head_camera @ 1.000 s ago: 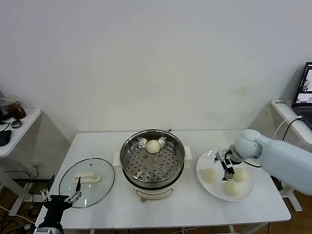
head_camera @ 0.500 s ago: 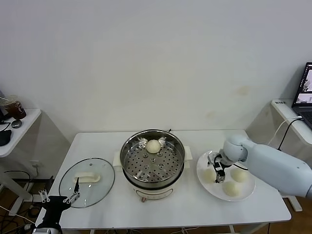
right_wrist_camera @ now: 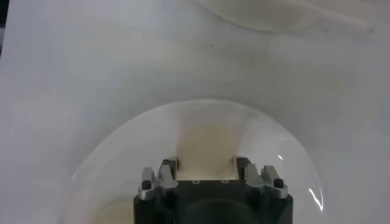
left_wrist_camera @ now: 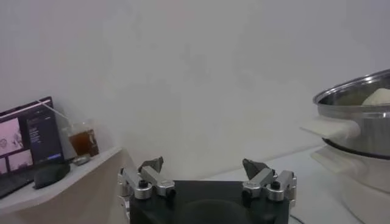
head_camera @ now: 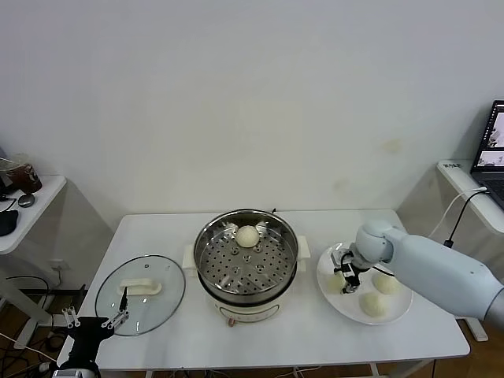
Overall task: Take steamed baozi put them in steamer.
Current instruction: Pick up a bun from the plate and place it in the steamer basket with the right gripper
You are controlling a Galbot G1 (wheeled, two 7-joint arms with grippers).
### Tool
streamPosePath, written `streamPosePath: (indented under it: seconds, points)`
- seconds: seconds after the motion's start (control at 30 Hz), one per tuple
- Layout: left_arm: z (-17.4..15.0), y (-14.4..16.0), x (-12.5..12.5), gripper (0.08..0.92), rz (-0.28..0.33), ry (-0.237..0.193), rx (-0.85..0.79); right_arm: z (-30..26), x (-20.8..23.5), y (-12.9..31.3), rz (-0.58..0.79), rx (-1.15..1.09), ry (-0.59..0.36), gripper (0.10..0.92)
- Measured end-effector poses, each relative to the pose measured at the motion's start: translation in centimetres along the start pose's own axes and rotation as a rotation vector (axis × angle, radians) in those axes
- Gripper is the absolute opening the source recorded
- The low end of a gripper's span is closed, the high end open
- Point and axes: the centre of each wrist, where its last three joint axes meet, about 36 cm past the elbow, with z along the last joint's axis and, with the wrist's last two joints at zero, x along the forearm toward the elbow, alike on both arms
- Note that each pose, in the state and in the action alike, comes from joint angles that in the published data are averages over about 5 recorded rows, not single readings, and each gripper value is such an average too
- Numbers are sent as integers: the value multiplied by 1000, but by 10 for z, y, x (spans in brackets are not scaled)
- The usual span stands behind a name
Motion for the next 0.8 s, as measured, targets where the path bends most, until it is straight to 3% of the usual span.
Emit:
streamPosePath:
  seconds: [0.4, 0.8]
  points:
    - [-9, -4, -7, 823, 17, -31, 8, 5, 107, -17, 88, -28, -19, 492]
    - [-15, -5, -17, 823, 36, -55, 13, -95, 233, -53, 189, 1, -128, 509]
